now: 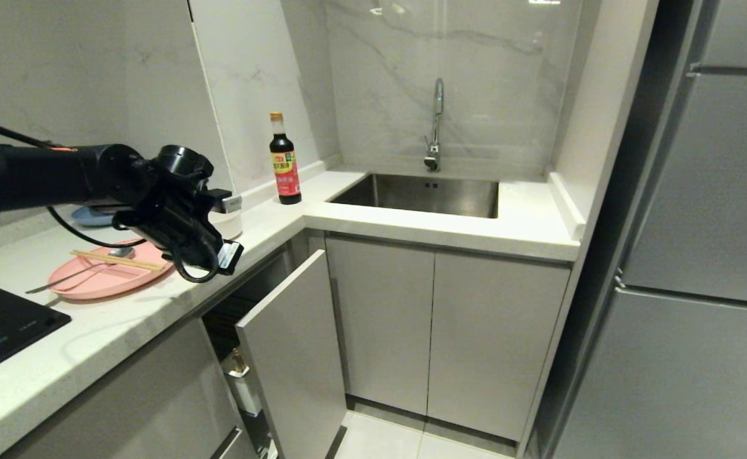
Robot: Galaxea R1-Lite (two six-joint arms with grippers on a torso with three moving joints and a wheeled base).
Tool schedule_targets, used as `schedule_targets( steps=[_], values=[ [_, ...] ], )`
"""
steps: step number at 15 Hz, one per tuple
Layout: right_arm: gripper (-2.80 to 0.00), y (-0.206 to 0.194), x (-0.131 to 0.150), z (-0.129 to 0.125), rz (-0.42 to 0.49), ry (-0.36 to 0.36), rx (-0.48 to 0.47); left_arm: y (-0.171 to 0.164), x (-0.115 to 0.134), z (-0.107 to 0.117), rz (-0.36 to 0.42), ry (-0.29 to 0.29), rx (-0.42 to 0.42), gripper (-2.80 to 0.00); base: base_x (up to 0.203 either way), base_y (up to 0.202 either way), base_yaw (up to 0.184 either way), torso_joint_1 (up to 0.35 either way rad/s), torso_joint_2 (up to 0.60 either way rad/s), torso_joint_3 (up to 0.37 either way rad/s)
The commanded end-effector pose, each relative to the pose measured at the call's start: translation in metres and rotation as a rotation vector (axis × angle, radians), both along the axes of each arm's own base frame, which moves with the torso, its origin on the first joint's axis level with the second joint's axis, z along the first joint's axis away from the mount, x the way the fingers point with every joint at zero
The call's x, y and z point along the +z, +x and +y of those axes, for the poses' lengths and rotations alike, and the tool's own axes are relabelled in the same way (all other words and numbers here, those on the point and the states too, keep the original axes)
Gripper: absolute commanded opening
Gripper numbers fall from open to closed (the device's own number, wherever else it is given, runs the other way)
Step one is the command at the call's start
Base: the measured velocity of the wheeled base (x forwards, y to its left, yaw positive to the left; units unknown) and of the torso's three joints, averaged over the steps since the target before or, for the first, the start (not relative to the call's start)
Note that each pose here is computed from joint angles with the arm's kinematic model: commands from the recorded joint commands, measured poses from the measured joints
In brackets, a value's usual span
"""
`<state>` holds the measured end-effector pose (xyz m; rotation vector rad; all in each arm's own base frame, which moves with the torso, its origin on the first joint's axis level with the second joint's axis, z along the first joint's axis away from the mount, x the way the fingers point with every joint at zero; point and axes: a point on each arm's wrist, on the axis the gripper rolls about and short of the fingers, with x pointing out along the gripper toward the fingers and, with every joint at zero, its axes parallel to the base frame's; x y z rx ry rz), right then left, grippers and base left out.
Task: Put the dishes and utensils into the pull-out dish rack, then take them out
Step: Open the cupboard
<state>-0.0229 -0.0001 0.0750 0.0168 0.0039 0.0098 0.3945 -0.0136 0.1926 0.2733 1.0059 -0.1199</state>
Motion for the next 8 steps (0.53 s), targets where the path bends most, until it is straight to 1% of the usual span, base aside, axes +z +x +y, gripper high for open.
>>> schedule_targets(
  steps=[1,3,4,6,8],
  values=[
    [-2.8,0.0,0.0,0.0,0.0,0.0,0.001,0.018,-0.026,-0.001,0.051,0.002,-0.001,-2.8,0.0,0.0,0.0,0.0,0.0,0.0],
    [-2.8,0.0,0.0,0.0,0.0,0.0,0.001,0.033,-0.044,-0.002,0.053,-0.002,0.005,-2.8,0.0,0.0,0.0,0.0,0.0,0.0],
    [-2.8,0.0,0.0,0.0,-0.002,0.0,0.001,0.041,-0.05,-0.003,0.03,-0.006,0.009,-2.8,0.0,0.0,0.0,0.0,0.0,0.0],
    [-2.8,0.0,0.0,0.0,0.001,0.0,0.001,0.052,-0.057,-0.005,-0.009,-0.014,0.017,-2.8,0.0,0.0,0.0,0.0,0.0,0.0],
    [-2.8,0.0,0.0,0.0,-0.001,0.0,0.001,0.057,-0.064,-0.009,-0.005,-0.016,0.01,-2.8,0.0,0.0,0.0,0.0,0.0,0.0]
  ],
)
